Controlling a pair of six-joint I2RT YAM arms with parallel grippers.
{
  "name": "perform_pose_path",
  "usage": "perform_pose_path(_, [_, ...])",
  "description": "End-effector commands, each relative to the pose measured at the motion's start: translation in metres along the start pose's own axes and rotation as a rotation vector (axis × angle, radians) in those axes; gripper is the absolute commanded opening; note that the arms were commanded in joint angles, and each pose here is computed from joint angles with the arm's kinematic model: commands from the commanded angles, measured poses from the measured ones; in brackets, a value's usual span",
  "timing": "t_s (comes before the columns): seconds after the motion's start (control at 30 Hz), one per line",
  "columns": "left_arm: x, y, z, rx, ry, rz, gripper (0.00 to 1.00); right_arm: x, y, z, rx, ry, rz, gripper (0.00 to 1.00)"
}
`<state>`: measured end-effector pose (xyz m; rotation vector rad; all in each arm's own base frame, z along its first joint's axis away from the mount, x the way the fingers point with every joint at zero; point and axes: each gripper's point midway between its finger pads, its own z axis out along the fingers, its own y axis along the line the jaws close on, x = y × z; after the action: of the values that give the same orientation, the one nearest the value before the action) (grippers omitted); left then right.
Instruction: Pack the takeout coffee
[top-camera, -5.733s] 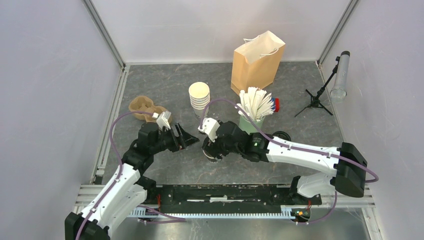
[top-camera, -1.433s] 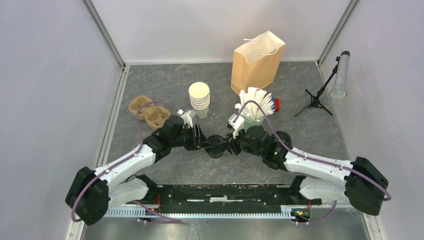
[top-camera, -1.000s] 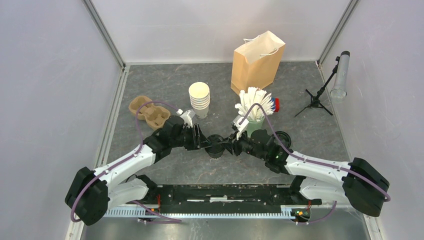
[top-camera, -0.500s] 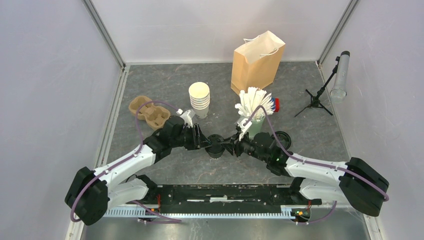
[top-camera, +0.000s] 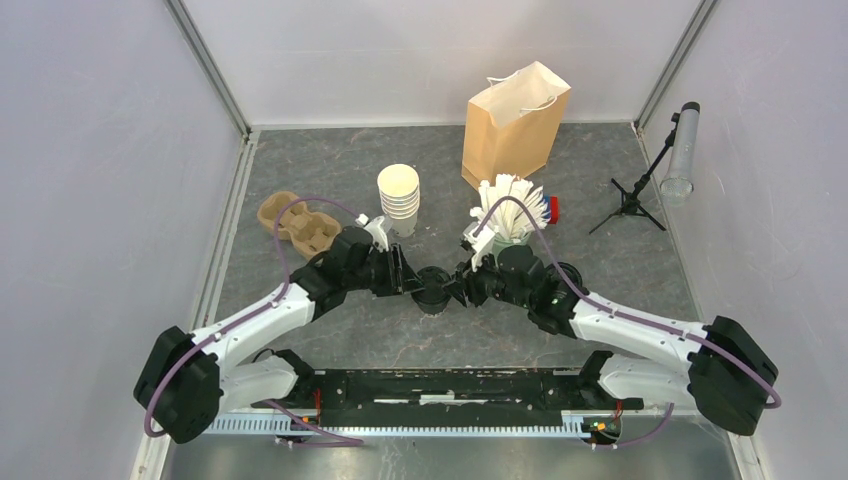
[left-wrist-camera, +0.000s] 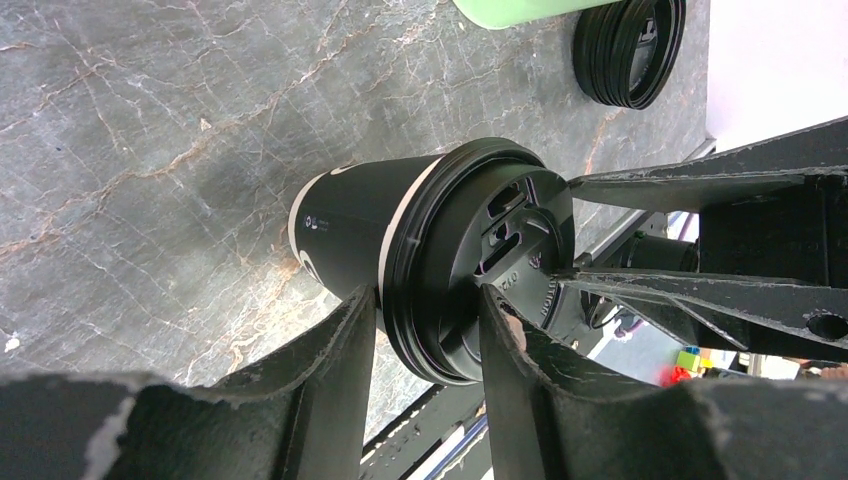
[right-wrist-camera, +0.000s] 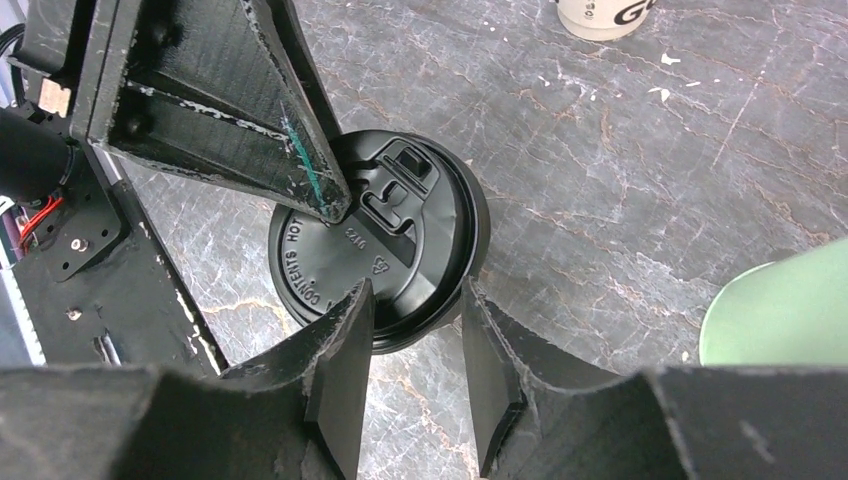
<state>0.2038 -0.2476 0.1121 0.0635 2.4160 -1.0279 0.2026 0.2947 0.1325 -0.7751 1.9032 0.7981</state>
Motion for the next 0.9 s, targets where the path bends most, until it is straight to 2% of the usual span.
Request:
perform_pose_path(0.0, [0.017,0.035,0.003,-0.142,0.058,0.047,0.47,-0.009,-0.002,-0.010,-0.005,0.015,0.004,0.44])
perform_pose_path(0.23, [0.018,0.036,0.002,-0.147,0.052,0.051,0.47,-0.013,-0.009,-0.017,0.009,0.002,0.040,0.45])
perform_pose_path(0.43, [0.019,0.033,0.002,-0.141,0.052,0.053,0.47,-0.016,-0.016,-0.020,0.010,-0.019,0.078,0.41])
perform_pose_path(0.87, [0.019,0.030,0.003,-0.143,0.048,0.059,0.47,-0.018,0.005,-0.013,-0.129,-0.057,0.174,0.43])
